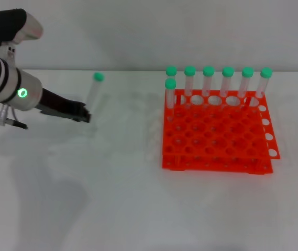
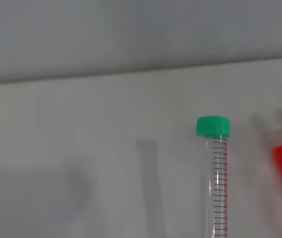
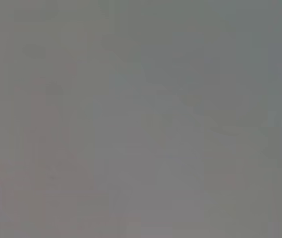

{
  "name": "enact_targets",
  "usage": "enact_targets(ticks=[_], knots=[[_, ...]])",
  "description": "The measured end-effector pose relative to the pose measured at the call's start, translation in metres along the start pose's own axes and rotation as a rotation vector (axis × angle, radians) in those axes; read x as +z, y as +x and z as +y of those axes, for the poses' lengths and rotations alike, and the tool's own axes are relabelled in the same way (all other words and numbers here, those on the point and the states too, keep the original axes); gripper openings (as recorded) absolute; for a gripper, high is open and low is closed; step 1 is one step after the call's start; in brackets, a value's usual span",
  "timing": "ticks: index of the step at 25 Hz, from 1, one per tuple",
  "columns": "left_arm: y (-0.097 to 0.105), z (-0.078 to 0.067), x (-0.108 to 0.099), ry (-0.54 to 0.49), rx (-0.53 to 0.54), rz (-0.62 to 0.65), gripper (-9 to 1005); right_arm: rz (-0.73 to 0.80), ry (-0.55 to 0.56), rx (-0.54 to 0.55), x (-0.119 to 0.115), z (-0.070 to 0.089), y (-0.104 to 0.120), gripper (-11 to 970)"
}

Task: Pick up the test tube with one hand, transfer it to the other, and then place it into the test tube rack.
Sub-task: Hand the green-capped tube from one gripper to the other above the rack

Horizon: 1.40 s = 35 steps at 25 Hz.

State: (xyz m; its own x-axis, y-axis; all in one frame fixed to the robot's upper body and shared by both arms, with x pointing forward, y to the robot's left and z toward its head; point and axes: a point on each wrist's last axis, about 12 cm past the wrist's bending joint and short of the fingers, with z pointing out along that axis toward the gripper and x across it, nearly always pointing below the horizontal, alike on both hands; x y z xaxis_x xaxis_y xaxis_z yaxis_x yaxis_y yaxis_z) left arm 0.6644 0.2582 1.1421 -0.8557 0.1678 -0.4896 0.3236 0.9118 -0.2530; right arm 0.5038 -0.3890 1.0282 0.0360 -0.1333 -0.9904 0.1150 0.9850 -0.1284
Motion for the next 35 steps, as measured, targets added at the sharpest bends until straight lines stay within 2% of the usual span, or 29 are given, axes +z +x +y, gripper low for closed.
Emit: enact_targets(ticks=[4, 5, 6, 8, 10, 14, 19, 21, 25, 29, 35], knots=[[0.012, -0.005, 0.004, 0.157, 0.077, -0.124, 192, -0.009, 0.000, -0.002, 0.002, -0.001, -0.002, 826], [0.012, -0.005, 0.004, 0.157, 0.077, -0.124, 192, -0.015, 0.001, -0.003, 0.003, -0.002, -0.003, 825], [0.023, -0.003, 0.003, 0.241, 0.108, -0.217, 192, -0.019, 0.002, -0.005, 0.004, -0.003, -0.005, 825], [0.031, 0.000, 0.001, 0.280, 0.120, -0.279, 192, -0.037, 0.003, -0.007, 0.005, -0.004, -0.007, 824], [0.046, 0.007, -0.005, 0.339, 0.147, -0.392, 192, -0.063, 0.001, -0.005, 0.005, -0.005, -0.011, 823], [0.083, 0.022, -0.016, 0.378, 0.205, -0.548, 192, -0.113, -0.071, 0.031, 0.005, -0.004, -0.020, 822], [0.125, 0.033, -0.023, 0.373, 0.287, -0.644, 192, -0.140, -0.298, 0.084, 0.013, 0.005, -0.039, 820], [0.141, 0.030, -0.024, 0.394, 0.343, -0.675, 192, -0.134, -0.398, 0.115, 0.019, 0.011, -0.048, 819], [0.153, 0.025, -0.026, 0.431, 0.424, -0.717, 192, -0.079, -0.577, 0.209, 0.038, 0.020, -0.069, 818], [0.155, 0.016, -0.027, 0.495, 0.475, -0.730, 192, -0.006, -0.832, 0.277, 0.060, 0.048, -0.098, 816], [0.149, 0.004, -0.024, 0.560, 0.547, -0.723, 191, 0.109, -1.158, 0.263, 0.080, 0.101, -0.126, 814]])
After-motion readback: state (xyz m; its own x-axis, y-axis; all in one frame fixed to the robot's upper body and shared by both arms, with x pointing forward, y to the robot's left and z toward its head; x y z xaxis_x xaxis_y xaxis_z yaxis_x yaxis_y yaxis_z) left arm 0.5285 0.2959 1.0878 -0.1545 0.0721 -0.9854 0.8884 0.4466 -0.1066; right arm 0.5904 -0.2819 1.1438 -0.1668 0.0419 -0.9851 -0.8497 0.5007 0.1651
